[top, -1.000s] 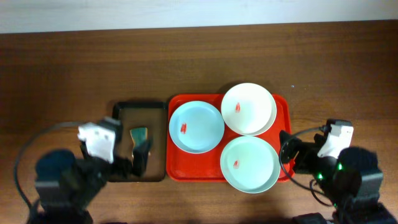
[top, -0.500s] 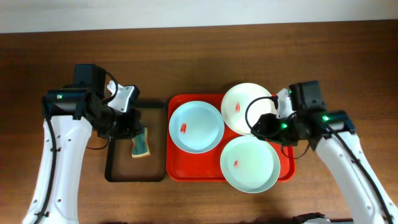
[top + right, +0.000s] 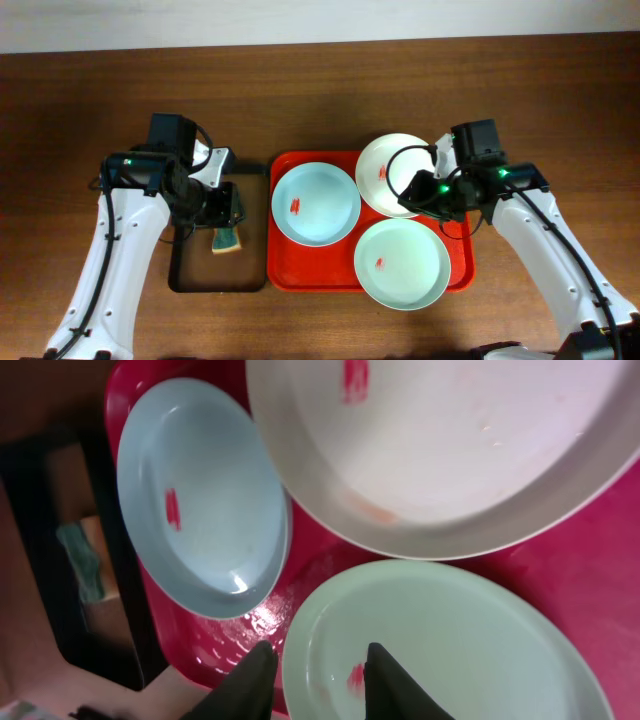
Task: Clean dirty plates on tray and stack at the side
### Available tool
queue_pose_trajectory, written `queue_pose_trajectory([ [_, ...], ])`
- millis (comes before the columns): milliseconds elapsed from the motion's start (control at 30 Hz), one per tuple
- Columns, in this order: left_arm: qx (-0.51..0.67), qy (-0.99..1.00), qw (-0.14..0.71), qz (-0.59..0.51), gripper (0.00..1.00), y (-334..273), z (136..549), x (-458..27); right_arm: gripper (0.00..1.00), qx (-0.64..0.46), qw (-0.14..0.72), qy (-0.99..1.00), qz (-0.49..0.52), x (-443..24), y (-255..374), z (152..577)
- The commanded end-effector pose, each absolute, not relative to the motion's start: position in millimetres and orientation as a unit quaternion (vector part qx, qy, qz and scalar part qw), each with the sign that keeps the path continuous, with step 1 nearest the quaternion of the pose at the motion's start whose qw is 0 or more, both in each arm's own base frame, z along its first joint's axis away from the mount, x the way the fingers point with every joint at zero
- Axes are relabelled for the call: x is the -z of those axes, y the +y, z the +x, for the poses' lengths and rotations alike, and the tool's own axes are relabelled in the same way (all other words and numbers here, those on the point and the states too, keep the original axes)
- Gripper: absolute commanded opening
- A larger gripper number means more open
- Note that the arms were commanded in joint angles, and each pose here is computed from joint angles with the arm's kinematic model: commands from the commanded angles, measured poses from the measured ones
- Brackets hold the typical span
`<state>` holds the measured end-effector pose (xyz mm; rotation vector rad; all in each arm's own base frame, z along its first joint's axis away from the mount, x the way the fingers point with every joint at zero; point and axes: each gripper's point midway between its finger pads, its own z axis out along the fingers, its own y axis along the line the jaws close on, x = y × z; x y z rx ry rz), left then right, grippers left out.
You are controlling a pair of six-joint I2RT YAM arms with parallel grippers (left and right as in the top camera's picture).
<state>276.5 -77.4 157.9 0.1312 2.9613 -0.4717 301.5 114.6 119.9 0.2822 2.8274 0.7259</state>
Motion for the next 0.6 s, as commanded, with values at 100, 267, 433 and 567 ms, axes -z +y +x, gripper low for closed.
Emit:
queue_pose_trajectory([
  [100,0.177,0.98,0.078,0.049,0.99,-86,281,-160,1.0,-0.2,0.125,0.971,0.04,-114,142,302],
  [267,0.189,0.977,0.085,0.051,0.35,-91,284,-161,0.67,-0.21,0.132,0.969,0.015,-106,161,311],
  [433,0.175,0.981,0.065,0.047,0.24,-85,275,-145,0.47,-0.196,0.097,0.976,0.014,-55,188,319],
  [567,0.169,0.983,0.056,0.044,0.22,-83,271,-124,0.38,-0.193,0.083,0.977,0.031,-27,191,327],
])
